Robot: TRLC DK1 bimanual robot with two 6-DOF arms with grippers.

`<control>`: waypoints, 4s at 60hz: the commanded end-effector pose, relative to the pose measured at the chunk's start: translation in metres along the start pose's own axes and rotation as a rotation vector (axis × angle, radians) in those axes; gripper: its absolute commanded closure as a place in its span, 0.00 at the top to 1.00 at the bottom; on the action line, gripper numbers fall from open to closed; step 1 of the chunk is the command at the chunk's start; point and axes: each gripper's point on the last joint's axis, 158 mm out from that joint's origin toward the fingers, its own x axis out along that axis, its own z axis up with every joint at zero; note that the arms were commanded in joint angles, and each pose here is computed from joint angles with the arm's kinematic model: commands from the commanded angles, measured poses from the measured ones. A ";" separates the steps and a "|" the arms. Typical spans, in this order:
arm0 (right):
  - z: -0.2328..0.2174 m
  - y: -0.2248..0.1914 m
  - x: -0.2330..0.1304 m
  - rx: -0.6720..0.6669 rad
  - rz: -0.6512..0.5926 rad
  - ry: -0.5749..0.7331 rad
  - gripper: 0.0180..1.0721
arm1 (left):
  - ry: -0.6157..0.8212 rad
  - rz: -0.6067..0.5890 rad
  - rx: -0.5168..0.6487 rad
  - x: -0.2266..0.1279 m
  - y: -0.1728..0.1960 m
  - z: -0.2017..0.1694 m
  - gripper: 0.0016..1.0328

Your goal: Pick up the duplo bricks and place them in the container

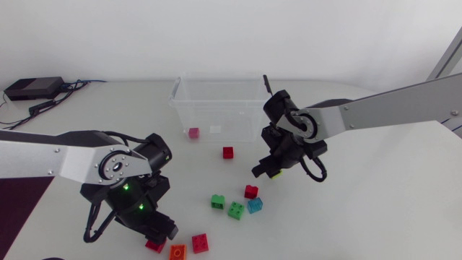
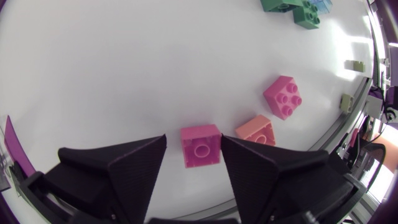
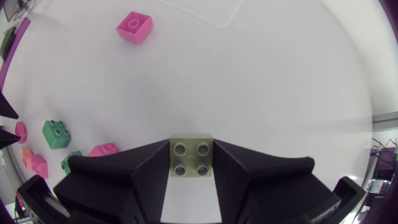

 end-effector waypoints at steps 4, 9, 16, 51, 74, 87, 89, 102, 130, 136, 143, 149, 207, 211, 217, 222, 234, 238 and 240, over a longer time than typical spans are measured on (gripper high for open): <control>-0.004 -0.003 -0.006 0.034 -0.003 -0.016 0.32 | 0.007 0.006 -0.029 0.005 0.002 -0.012 0.38; -0.003 -0.004 -0.011 0.036 -0.001 -0.026 0.32 | 0.001 0.004 -0.015 0.007 0.000 -0.012 0.34; -0.002 -0.009 -0.016 0.045 -0.004 -0.038 0.33 | 0.051 0.010 0.013 0.019 -0.006 -0.020 0.30; 0.176 -0.011 -0.161 0.028 0.023 -0.588 0.33 | -0.686 -0.007 0.071 -0.186 -0.011 0.121 0.10; 0.237 -0.031 -0.097 0.025 -0.035 -0.600 0.50 | -1.008 0.010 -0.024 -0.252 0.028 0.220 0.10; 0.224 -0.043 -0.118 0.015 -0.082 -0.603 0.93 | -1.127 0.019 -0.017 -0.266 0.038 0.286 0.10; 0.219 -0.045 -0.123 0.016 -0.085 -0.603 0.93 | -1.133 0.019 -0.016 -0.265 0.039 0.294 0.10; 0.147 -0.048 -0.147 0.024 -0.107 -0.502 0.93 | -1.143 0.032 -0.032 -0.250 0.057 0.340 0.11; -0.066 -0.050 -0.103 0.138 -0.031 0.028 0.93 | -1.070 0.088 -0.094 -0.228 0.096 0.366 0.84; -0.097 -0.046 -0.104 0.193 -0.021 0.111 0.93 | -1.070 0.092 -0.092 -0.250 0.093 0.352 0.84; -0.133 -0.039 -0.093 0.232 0.037 0.268 0.93 | -0.993 0.111 -0.060 -0.259 0.087 0.318 0.84; -0.148 -0.036 -0.088 0.273 0.087 0.337 0.93 | -0.917 0.136 0.002 -0.259 0.077 0.275 0.84; -0.223 -0.009 -0.078 0.494 0.287 0.751 0.92 | -0.766 0.137 0.083 -0.195 0.057 0.157 0.86; -0.227 -0.007 -0.075 0.509 0.269 0.797 0.93 | -0.764 0.136 0.084 -0.194 0.056 0.156 0.86; -0.233 -0.007 -0.073 0.521 0.263 0.872 0.93 | -0.758 0.133 0.091 -0.190 0.054 0.154 0.86; -0.239 -0.002 -0.073 0.546 0.282 0.917 0.92 | -0.756 0.132 0.094 -0.189 0.052 0.153 0.86; -0.243 0.002 -0.069 0.546 0.279 0.965 0.84 | -0.757 0.130 0.099 -0.190 0.050 0.152 0.86; -0.246 0.003 -0.068 0.549 0.281 0.980 0.83 | -0.760 0.133 0.101 -0.191 0.050 0.152 0.86; -0.246 0.004 -0.068 0.549 0.282 0.987 0.79 | -0.760 0.134 0.102 -0.191 0.049 0.152 0.86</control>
